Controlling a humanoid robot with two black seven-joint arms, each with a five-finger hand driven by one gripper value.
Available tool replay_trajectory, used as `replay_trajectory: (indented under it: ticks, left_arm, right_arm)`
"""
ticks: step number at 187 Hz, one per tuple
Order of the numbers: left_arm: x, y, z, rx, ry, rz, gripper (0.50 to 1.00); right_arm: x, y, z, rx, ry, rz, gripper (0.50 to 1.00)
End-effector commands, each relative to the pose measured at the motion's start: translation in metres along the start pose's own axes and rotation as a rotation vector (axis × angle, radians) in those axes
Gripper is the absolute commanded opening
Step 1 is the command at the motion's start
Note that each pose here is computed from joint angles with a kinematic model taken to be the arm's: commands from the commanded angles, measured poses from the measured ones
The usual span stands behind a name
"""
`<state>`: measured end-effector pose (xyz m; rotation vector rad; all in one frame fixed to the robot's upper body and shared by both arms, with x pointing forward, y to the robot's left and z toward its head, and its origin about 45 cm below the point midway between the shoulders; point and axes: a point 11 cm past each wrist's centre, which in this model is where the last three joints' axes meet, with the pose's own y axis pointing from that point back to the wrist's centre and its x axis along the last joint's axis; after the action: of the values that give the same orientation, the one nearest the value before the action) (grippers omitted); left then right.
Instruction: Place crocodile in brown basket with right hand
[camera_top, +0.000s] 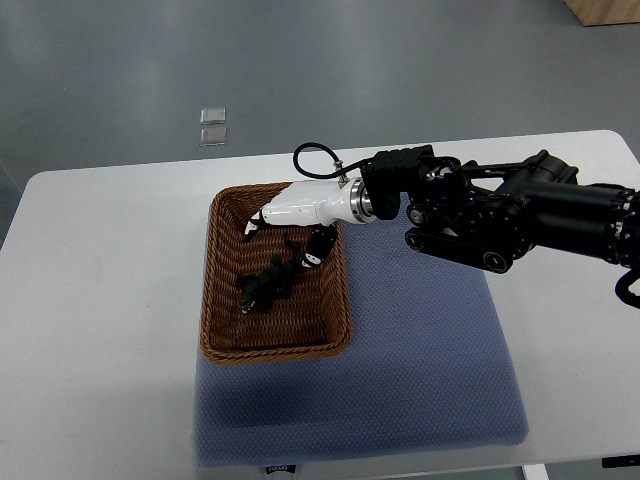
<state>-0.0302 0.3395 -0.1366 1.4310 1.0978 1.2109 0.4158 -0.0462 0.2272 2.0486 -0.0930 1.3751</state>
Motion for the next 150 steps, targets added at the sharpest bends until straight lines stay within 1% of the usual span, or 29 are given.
replay_trajectory:
  ticks: [1,19,33,50,57,65,72,90,120,141,150]
  left_arm:
    - [0.000,0.000,0.000,0.000,0.000,0.000,1.000]
    - [0.000,0.000,0.000,0.000,0.000,0.000,1.000]
    - [0.000,0.000,0.000,0.000,0.000,0.000,1.000]
    - [0.000,0.000,0.000,0.000,0.000,0.000,1.000]
    - [0.000,0.000,0.000,0.000,0.000,0.000,1.000]
    - [0.000,0.000,0.000,0.000,0.000,0.000,1.000]
    - [0.000,0.000,0.000,0.000,0.000,0.000,1.000]
    - [0.000,0.000,0.000,0.000,0.000,0.000,1.000]
    - [0.000,0.000,0.000,0.000,0.000,0.000,1.000]
    - [0.000,0.000,0.000,0.000,0.000,0.000,1.000]
    - [0.000,0.000,0.000,0.000,0.000,0.000,1.000]
  right_arm:
    - [0.007,0.004,0.005,-0.009,-0.004,0.018,0.913]
    - [0.027,0.012,0.010,-0.015,-0.034,0.084,0.913]
    - [0.044,0.024,0.021,-0.034,-0.074,0.146,0.913]
    - [0.067,0.045,0.039,-0.062,-0.163,0.253,0.913]
    - [0.080,0.058,0.050,-0.073,-0.234,0.329,0.913]
    - [0.083,0.067,0.059,-0.082,-0.288,0.378,0.913]
    - [0.087,0.080,0.073,-0.100,-0.370,0.449,0.913]
    - [0.088,0.102,0.098,-0.117,-0.546,0.567,0.913]
    - [0.076,0.115,0.119,-0.102,-0.808,0.726,0.913]
    - [0.066,0.130,0.139,-0.094,-1.031,0.900,0.913]
    - [0.056,0.136,0.150,-0.100,-1.140,0.969,0.913]
